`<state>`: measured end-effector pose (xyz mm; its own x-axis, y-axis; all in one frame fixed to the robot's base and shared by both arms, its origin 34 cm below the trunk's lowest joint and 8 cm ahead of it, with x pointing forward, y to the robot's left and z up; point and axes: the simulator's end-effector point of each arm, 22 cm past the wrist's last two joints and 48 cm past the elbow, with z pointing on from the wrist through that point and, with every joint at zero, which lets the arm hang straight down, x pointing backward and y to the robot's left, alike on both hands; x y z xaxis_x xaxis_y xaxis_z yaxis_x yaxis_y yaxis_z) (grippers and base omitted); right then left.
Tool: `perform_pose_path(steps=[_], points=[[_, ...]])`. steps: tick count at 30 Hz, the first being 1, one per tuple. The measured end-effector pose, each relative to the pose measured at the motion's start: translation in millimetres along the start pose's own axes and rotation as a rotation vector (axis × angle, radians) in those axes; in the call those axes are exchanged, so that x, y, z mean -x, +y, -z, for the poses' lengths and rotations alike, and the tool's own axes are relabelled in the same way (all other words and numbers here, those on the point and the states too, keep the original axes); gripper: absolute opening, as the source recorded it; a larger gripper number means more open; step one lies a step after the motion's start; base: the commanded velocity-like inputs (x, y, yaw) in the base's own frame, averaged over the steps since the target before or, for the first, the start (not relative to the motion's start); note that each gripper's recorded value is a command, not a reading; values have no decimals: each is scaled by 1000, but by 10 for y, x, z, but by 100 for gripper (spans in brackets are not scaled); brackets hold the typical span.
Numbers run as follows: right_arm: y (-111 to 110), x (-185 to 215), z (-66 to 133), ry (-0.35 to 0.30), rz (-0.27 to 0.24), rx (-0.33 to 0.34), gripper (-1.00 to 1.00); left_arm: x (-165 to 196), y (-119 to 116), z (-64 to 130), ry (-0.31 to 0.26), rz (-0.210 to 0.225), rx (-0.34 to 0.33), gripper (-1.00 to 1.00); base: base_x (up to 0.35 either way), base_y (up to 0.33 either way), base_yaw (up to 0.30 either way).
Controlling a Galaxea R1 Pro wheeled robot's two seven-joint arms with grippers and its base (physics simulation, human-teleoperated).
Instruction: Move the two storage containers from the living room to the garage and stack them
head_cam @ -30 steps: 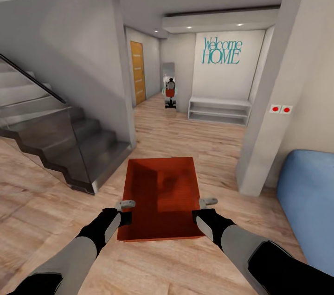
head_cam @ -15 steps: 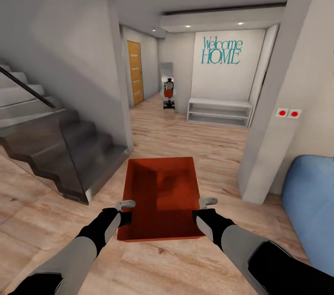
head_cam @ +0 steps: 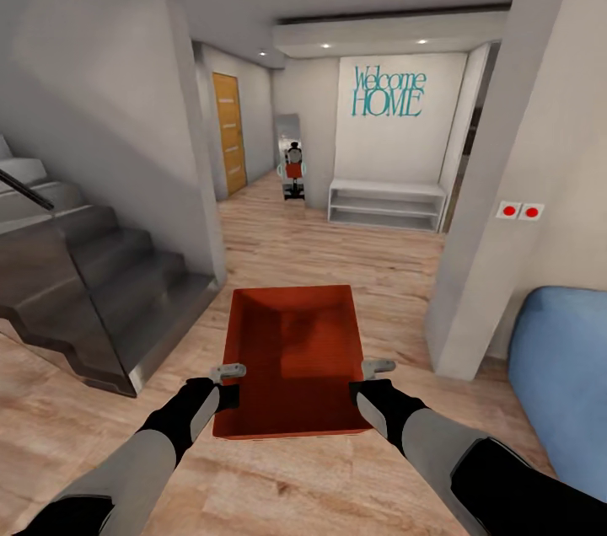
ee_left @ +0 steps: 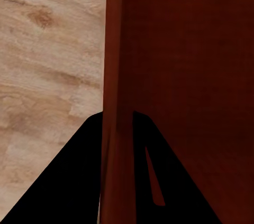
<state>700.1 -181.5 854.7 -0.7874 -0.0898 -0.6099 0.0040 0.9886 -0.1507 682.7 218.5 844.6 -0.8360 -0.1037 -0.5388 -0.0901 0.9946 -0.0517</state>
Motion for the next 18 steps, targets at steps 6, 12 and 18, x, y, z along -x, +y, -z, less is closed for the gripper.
perform_pose_path(steps=[6,12,18], points=[[1,0,0,0,0,0,-100,0,1,0,0,0,0,-100,322,0,0],[1,-6,0,1,0,0,-100,-6,1,-2,1,0,0,-100,322,0,0],[1,-18,-2,4,0,-1,-100,-17,2,-5,4,1,0,-100,322,0,0]])
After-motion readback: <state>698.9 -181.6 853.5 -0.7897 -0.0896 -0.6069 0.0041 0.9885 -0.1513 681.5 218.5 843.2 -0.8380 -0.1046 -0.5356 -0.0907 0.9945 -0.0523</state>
